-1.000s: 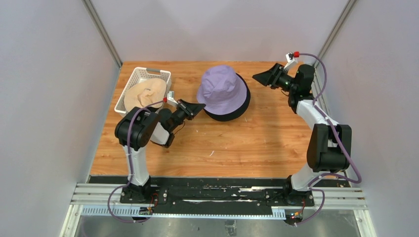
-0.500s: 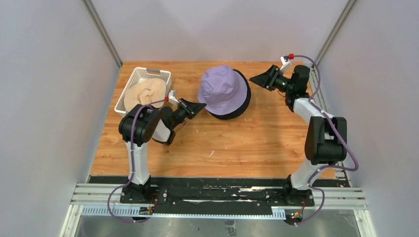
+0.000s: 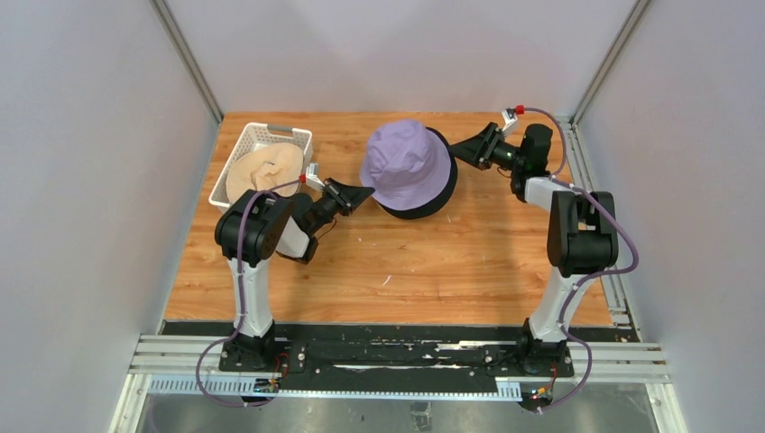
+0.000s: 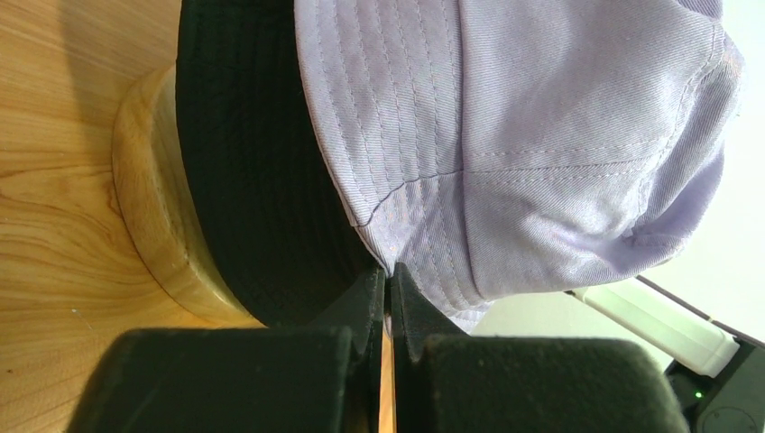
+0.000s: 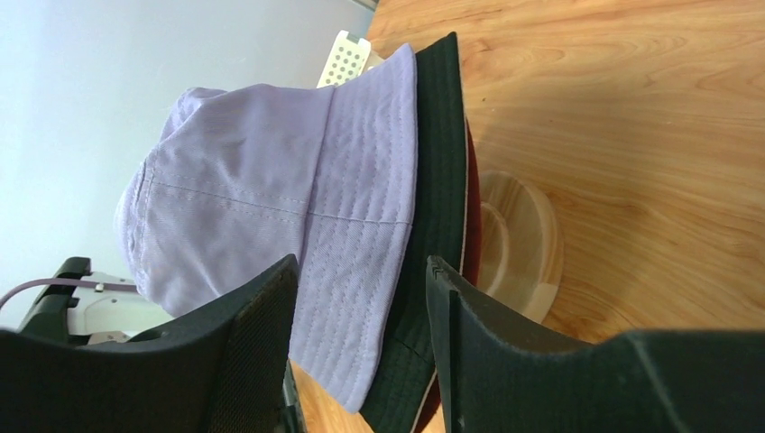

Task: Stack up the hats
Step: Stack the hat on the hat.

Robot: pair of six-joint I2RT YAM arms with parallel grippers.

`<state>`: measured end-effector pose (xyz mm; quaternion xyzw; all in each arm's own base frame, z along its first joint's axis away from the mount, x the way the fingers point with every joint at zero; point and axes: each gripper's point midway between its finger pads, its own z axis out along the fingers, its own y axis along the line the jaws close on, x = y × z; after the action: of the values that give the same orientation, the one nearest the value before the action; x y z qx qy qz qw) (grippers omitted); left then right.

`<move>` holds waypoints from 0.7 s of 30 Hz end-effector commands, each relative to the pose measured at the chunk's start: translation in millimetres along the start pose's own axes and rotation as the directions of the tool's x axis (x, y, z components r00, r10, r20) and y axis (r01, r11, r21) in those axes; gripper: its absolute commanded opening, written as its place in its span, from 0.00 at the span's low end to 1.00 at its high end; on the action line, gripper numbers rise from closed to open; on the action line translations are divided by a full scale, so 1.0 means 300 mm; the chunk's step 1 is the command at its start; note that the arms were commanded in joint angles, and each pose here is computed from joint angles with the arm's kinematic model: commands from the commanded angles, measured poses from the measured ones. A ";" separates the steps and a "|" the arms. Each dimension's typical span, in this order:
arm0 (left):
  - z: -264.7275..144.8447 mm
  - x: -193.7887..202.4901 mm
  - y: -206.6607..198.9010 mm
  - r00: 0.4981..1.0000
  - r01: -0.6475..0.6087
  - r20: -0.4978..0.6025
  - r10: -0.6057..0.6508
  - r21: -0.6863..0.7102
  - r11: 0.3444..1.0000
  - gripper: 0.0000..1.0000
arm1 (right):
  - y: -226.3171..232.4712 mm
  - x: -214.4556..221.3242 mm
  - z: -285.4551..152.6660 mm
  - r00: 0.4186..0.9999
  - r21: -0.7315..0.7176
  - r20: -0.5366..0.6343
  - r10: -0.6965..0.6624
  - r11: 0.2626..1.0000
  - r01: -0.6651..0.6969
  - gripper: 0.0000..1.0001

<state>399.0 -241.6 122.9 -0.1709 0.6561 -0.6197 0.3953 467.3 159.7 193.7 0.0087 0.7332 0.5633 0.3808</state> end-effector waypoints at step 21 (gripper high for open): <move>0.003 -0.057 -0.070 0.999 -0.025 0.035 0.023 0.071 0.997 0.00 | 0.042 0.083 0.088 0.992 -0.169 -0.070 0.105 0.979 -0.116 0.45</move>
<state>402.2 -237.3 125.5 -0.1754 0.6528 -0.6223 0.3947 467.3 185.9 182.3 0.0226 0.7004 0.6318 0.3314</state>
